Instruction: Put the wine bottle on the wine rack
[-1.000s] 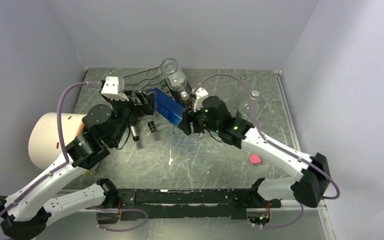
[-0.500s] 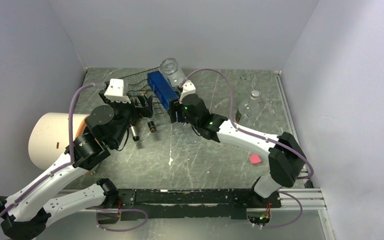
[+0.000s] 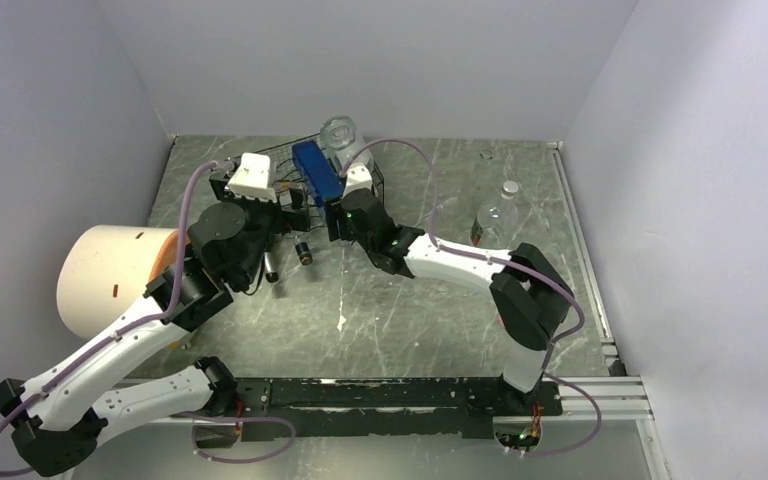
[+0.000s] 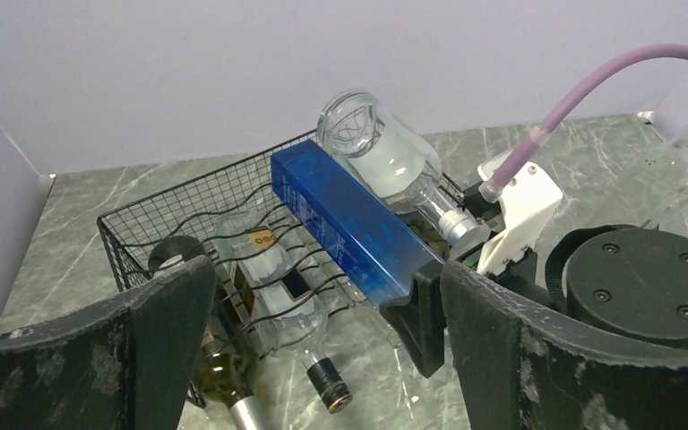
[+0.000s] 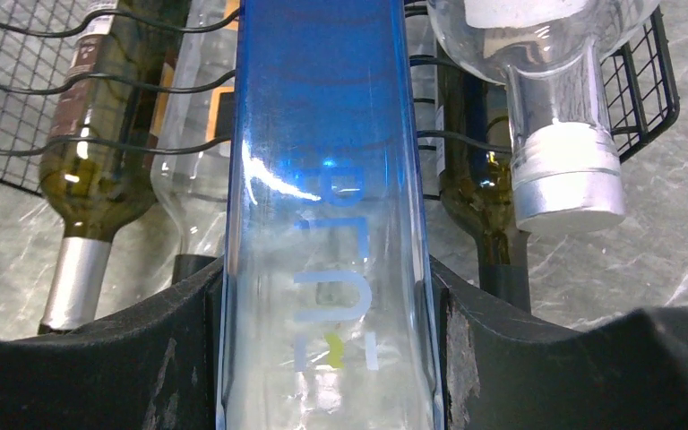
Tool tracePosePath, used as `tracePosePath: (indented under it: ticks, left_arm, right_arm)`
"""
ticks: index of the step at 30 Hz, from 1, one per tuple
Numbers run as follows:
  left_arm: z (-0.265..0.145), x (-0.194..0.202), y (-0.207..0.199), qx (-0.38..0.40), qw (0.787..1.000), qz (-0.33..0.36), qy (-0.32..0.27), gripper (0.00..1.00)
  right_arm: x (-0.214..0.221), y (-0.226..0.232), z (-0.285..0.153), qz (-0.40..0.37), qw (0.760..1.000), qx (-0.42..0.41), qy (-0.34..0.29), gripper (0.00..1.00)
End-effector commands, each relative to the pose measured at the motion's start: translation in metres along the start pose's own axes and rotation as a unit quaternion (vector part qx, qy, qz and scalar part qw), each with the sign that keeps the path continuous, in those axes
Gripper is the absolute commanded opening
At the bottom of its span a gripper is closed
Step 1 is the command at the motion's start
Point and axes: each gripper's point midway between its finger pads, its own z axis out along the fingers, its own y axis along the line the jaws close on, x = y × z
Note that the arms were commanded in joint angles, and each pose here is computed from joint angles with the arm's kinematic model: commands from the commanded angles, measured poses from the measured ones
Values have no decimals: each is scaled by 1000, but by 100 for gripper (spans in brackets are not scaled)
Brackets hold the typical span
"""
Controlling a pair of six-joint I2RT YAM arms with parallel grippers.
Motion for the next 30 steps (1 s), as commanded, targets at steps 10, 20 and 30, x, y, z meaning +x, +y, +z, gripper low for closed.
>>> tracePosePath:
  ticks: [10,20,30]
  left_arm:
    - [-3,-18,6,-8,1000,-5,-27,99]
    - [-5,-24,7,-5,1000,-5,-28,99]
    - [-25,-47,7,34,997,-42,-62,99]
  right_arm:
    - [-104,13,16,59,986,-4,-159,0]
    - [-101,12,27,66,989,11,-129,41]
    - [-119,18,9,74,990,-14,-123,84]
